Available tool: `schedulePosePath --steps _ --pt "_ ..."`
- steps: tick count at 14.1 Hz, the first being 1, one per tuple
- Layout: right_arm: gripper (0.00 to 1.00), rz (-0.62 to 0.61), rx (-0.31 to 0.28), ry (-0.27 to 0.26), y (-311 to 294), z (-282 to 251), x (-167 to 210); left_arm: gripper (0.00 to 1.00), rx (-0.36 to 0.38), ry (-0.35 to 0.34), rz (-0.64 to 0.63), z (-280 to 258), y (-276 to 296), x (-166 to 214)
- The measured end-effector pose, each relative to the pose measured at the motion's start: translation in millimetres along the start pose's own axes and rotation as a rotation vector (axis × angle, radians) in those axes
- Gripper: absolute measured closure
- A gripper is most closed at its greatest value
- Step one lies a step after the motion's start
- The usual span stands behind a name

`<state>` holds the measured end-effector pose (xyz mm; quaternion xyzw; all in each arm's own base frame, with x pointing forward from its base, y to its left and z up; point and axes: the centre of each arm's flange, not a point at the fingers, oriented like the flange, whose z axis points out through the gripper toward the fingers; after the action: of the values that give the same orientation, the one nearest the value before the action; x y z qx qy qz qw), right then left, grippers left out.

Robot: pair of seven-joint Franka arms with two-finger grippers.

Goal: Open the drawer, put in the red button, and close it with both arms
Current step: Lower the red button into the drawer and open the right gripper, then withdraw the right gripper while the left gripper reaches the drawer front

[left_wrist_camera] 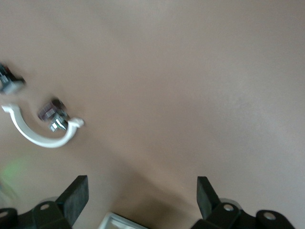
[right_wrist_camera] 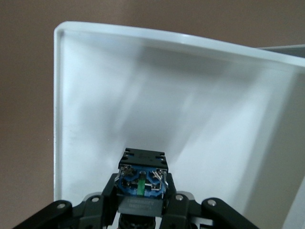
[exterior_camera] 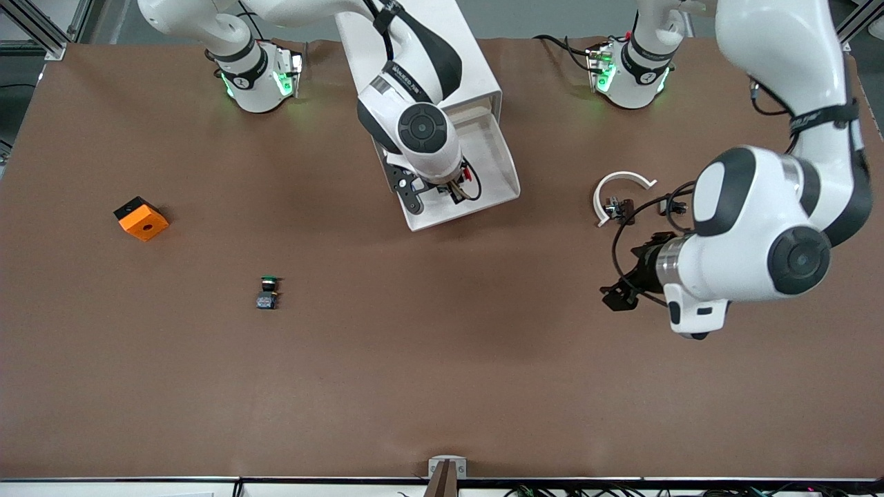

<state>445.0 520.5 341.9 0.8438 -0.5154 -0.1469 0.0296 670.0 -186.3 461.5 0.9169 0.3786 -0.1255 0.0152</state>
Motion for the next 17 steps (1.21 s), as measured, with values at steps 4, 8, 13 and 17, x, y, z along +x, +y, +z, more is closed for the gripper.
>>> schedulePosePath --steps 4,8,13,17 --pt "0.53 0.007 -0.009 0.007 -3 7 5 0.0 0.044 0.08 0.27 -19 -18 9" --pt "0.11 0.01 -0.01 0.009 -4 9 4 0.0 0.107 0.098 0.447 -15 -30 13" --pt "0.0 0.05 -0.009 -0.01 5 -122 56 0.0 0.096 0.103 0.504 15 -20 10" --pt "0.0 -0.147 -0.024 -0.036 47 -239 145 0.0 0.055 0.106 0.598 69 13 -28"
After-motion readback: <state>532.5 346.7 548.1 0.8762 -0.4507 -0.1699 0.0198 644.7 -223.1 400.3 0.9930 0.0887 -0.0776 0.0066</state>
